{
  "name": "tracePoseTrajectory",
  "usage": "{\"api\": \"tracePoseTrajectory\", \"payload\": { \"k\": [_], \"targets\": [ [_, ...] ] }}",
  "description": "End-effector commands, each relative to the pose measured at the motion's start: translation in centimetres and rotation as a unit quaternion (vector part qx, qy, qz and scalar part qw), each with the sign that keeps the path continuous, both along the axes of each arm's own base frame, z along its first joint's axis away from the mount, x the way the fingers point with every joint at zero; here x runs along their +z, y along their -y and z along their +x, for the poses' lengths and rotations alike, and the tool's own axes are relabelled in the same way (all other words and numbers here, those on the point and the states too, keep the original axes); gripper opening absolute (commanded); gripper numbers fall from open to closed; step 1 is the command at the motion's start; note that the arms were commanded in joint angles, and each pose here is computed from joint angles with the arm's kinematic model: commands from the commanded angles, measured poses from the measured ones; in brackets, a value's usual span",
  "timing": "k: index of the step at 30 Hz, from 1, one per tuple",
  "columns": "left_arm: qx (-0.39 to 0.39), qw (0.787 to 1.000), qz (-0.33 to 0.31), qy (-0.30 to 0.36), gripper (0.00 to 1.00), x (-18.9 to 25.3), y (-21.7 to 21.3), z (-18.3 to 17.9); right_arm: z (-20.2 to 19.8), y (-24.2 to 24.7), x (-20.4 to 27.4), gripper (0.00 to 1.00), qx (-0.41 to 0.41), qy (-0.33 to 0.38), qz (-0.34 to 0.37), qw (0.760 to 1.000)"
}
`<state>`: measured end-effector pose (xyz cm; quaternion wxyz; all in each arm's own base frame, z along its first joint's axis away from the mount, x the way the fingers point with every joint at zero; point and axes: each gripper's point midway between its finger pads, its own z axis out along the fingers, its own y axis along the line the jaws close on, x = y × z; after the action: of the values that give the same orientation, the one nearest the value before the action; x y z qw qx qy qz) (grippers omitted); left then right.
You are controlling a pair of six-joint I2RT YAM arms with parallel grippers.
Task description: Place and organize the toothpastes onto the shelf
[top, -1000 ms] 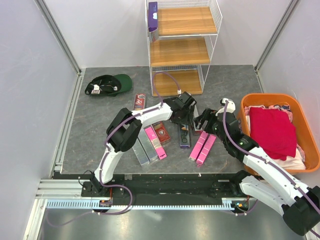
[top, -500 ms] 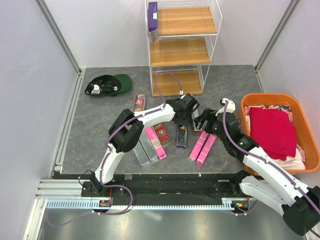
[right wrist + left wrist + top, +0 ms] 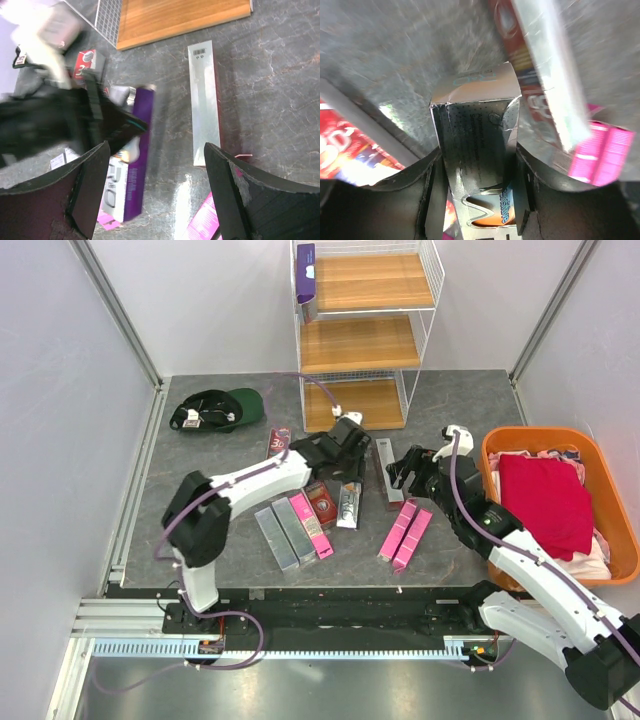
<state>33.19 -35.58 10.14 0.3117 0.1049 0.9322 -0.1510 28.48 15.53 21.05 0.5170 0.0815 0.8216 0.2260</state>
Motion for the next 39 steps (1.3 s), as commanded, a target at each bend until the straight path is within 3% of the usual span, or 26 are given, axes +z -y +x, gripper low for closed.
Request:
{"api": "tracePoseTrajectory", "payload": {
  "k": [1, 5, 12, 19, 25, 33, 39],
  "targets": [
    [0.016, 0.992, -0.109, 0.064, 0.4, 6.1, -1.0, 2.0, 0.6, -0.4, 3.1, 0.84, 0.009, 0.033, 0.01, 0.999],
    [0.025, 0.976, -0.208, 0.062, 0.37, 7.8, -2.8, 1.8, 0.4, -1.2, 3.8, 0.84, 0.027, 0.041, 0.022, 0.999],
    [0.077, 0.944, -0.307, 0.091, 0.36, 9.8, -8.8, 1.5, -0.2, -2.7, 3.8, 0.85, 0.056, 0.047, 0.027, 0.997],
    [0.15, 0.9, -0.398, 0.09, 0.37, 10.5, -13.7, 1.2, -1.5, -6.1, 2.3, 0.85, 0.095, 0.048, 0.036, 0.994],
    [0.212, 0.846, -0.479, 0.098, 0.37, 10.6, -17.5, 0.1, -3.4, -10.1, 2.0, 0.85, 0.13, 0.074, 0.021, 0.989],
    [0.242, 0.804, -0.535, 0.091, 0.37, 10.8, -20.4, -0.9, -6.4, -15.9, 2.0, 0.85, 0.197, 0.1, -0.003, 0.975],
    [0.242, 0.799, -0.543, 0.091, 0.37, 10.9, -20.7, -1.0, -8.2, -20.0, 1.2, 0.84, 0.239, 0.102, 0.001, 0.966]
  ]
}}
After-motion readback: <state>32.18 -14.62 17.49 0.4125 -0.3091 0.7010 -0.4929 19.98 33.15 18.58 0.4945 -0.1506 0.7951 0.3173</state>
